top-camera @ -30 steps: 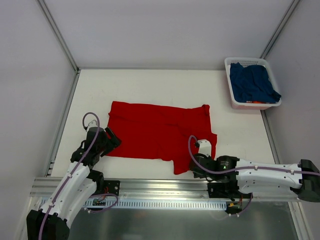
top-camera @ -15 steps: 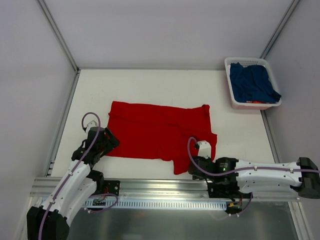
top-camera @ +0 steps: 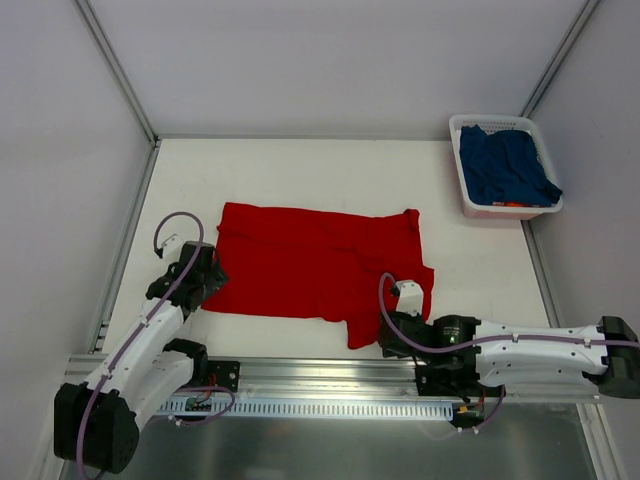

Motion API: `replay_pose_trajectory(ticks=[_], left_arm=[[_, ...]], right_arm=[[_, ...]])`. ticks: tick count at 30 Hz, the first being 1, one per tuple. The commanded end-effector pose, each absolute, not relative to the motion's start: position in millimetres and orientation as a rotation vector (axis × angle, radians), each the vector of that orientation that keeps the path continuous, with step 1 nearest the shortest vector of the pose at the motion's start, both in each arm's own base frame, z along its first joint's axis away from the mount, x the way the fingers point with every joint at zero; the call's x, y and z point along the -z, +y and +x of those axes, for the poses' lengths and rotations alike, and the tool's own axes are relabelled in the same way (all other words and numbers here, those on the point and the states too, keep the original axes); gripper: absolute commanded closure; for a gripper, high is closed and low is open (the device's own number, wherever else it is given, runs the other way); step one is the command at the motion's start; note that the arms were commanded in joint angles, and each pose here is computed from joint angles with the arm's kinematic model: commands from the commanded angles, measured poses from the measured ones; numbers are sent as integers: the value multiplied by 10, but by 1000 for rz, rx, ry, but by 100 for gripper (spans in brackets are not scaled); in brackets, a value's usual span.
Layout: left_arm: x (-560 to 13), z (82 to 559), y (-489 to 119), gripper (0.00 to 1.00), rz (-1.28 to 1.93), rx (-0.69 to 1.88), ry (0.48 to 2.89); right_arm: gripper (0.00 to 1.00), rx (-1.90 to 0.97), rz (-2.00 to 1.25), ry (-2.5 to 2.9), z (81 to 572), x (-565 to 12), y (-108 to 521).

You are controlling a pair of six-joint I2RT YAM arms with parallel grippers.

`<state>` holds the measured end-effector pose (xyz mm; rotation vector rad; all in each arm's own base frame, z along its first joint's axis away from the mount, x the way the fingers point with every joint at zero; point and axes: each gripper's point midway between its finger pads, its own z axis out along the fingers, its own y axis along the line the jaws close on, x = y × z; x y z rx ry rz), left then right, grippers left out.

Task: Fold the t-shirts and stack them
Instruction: Grap the side of the flattened tshirt closest away from the robot with both arms

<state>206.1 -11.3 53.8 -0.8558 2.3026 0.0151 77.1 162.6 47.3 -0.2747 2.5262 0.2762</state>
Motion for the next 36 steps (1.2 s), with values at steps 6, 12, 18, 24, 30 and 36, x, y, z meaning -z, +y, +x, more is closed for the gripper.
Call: replay_pose_trajectory(ticks=[6,12,18,24,30,36], left_arm=[[-469,2001,72,26,-946,-246,2356],[-422,2043,-51,27,-953,-204,2423],[-377,2104,-234,27,-973,-34,2399],[-290,2085,-349,28,-982,73,2394],[-223,2041,-418,28,-1032,111,2420],[-155,1969,-456,33,-1045,129,2445]], right_arm=[[48,-343,-237,2462,835,-519,1575],[48,-406,-206,2434,844,-550,1537],[49,-440,-169,2419,844,-574,1452],[50,-479,-147,2413,831,-582,1427],[50,-472,-144,2403,849,-623,1407],[49,-447,-155,2406,857,-635,1405]])
